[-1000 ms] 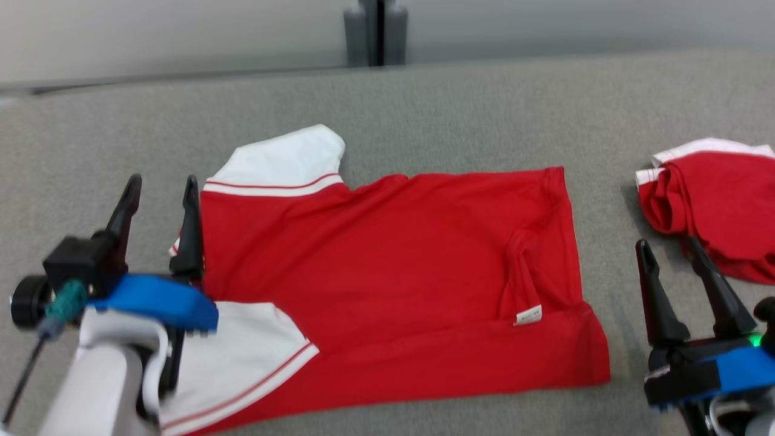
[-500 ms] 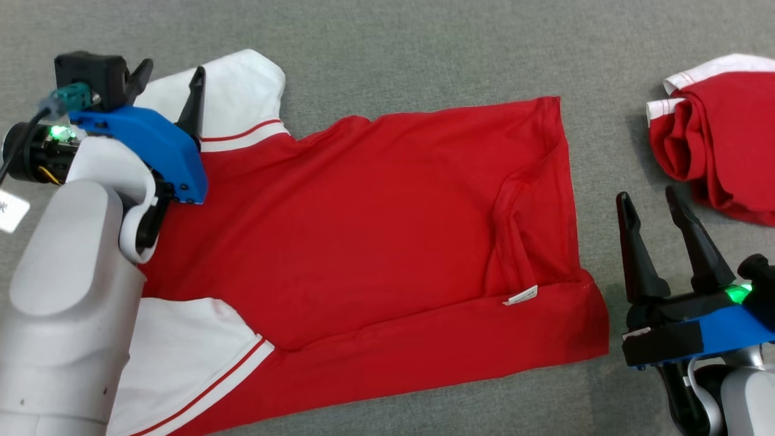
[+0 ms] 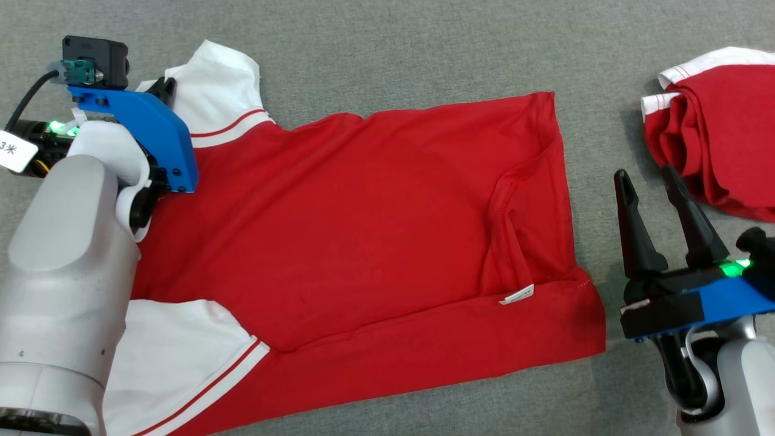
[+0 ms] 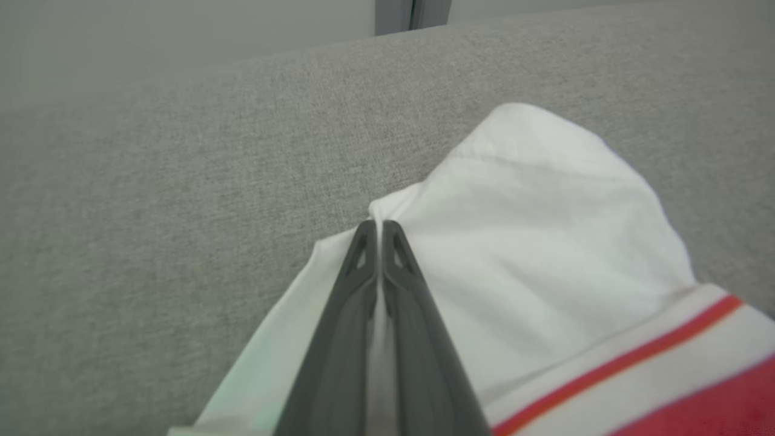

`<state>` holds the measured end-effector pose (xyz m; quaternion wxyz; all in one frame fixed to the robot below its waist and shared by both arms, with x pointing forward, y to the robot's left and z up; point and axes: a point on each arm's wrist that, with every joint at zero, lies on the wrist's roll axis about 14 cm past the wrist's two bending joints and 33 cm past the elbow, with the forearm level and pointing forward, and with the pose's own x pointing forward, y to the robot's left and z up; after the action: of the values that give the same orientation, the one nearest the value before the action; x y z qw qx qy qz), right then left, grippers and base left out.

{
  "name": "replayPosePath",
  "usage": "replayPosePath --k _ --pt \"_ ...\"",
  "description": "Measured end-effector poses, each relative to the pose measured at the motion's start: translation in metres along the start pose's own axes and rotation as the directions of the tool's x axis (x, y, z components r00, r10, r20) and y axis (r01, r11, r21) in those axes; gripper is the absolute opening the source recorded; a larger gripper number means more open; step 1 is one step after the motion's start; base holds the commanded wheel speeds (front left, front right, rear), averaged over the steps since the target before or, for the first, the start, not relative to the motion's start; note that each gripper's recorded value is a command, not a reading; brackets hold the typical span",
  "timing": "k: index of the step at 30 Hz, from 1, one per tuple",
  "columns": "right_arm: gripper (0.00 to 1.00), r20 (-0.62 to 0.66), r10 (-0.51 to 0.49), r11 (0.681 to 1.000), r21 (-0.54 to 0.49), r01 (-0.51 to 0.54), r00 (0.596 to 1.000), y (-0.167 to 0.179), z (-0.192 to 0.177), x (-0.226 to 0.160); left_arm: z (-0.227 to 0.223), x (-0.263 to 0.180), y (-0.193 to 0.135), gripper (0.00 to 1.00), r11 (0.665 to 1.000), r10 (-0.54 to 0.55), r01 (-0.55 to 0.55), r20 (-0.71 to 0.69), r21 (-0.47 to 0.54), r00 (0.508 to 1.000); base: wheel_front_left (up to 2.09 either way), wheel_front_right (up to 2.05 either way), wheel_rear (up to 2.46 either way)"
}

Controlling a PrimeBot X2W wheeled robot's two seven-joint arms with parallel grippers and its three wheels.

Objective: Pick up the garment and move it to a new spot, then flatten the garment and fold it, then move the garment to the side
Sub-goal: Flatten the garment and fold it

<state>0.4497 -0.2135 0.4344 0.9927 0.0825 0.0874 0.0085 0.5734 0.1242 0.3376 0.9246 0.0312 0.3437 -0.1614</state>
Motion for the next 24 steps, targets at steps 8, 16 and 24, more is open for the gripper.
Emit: replayPosePath --k 8,16,24 --pt "1.0 -0.04 0.094 0.995 0.012 -0.094 0.995 0.017 -0.005 0.036 0.004 -0.011 0.004 0.0 0.998 0.025 -0.022 0.057 -0.061 0.998 0.0 0.0 0.0" --pt "1.0 -0.131 0.143 0.989 -0.008 -0.145 0.981 0.026 -0.027 0.08 0.01 -0.016 0.005 0.0 0.997 0.032 -0.022 0.13 -0.079 0.991 0.0 0.0 0.0" --pt "0.0 -0.243 0.143 0.988 -0.017 -0.152 0.959 0.026 -0.048 0.098 0.028 -0.028 0.007 0.0 0.996 0.041 -0.018 0.251 -0.093 0.967 0.0 0.0 0.0"
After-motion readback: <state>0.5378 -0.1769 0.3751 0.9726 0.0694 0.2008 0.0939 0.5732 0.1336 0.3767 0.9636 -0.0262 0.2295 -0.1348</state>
